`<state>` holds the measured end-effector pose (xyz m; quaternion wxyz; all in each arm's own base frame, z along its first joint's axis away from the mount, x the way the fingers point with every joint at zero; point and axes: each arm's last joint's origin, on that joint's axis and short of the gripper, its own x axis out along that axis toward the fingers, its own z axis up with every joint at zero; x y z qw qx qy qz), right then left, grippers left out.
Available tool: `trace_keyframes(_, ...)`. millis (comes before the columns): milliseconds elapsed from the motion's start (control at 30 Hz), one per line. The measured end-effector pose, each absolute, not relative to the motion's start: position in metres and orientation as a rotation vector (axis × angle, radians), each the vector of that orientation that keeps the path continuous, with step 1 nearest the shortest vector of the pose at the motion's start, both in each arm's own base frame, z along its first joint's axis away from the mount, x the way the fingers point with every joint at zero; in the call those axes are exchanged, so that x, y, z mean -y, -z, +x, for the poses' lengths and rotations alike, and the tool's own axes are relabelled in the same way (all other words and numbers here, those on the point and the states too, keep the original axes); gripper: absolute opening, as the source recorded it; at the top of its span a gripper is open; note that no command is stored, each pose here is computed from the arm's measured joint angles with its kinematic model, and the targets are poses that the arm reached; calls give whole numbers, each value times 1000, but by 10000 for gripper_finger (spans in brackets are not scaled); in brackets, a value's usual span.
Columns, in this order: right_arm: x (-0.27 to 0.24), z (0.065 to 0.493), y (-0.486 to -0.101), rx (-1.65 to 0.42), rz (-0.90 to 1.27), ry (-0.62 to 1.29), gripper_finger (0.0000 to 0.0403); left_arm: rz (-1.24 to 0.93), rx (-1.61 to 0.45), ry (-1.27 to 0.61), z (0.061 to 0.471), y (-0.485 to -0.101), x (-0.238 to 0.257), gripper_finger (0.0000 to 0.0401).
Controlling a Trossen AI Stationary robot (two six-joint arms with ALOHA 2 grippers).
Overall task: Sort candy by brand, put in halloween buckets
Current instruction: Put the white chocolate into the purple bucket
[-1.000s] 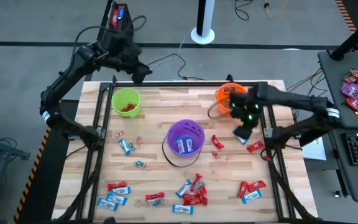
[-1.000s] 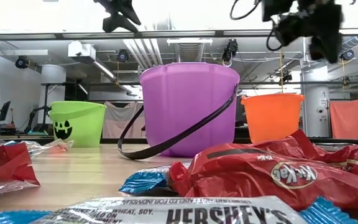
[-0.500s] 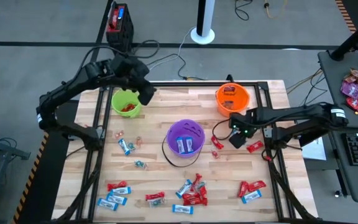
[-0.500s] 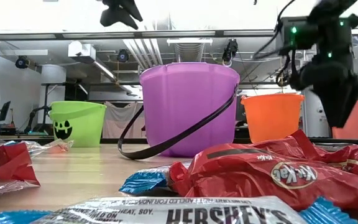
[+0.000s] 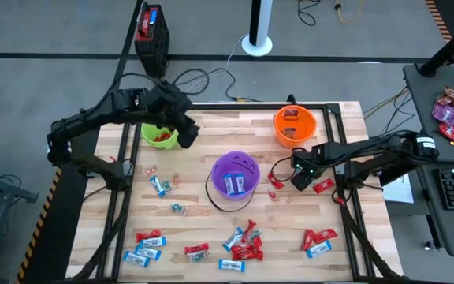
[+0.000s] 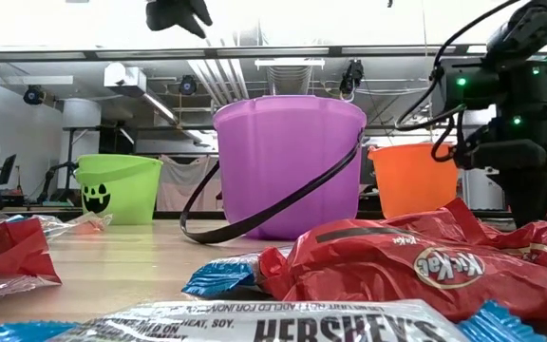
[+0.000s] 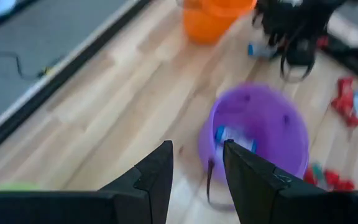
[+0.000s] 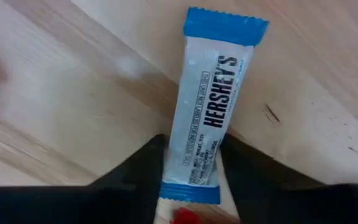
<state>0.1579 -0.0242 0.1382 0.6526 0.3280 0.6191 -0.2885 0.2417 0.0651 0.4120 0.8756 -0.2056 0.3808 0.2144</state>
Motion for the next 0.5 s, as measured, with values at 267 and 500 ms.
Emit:
trace_keyframes(267, 20, 165, -156, -1374, 771, 549, 29, -432, -1048, -409, 236, -364, -35, 125)
trace_keyframes(500, 15, 183, -229, -1130, 845, 386, 35, -565, -1054, -394, 230, -310, 0, 125)
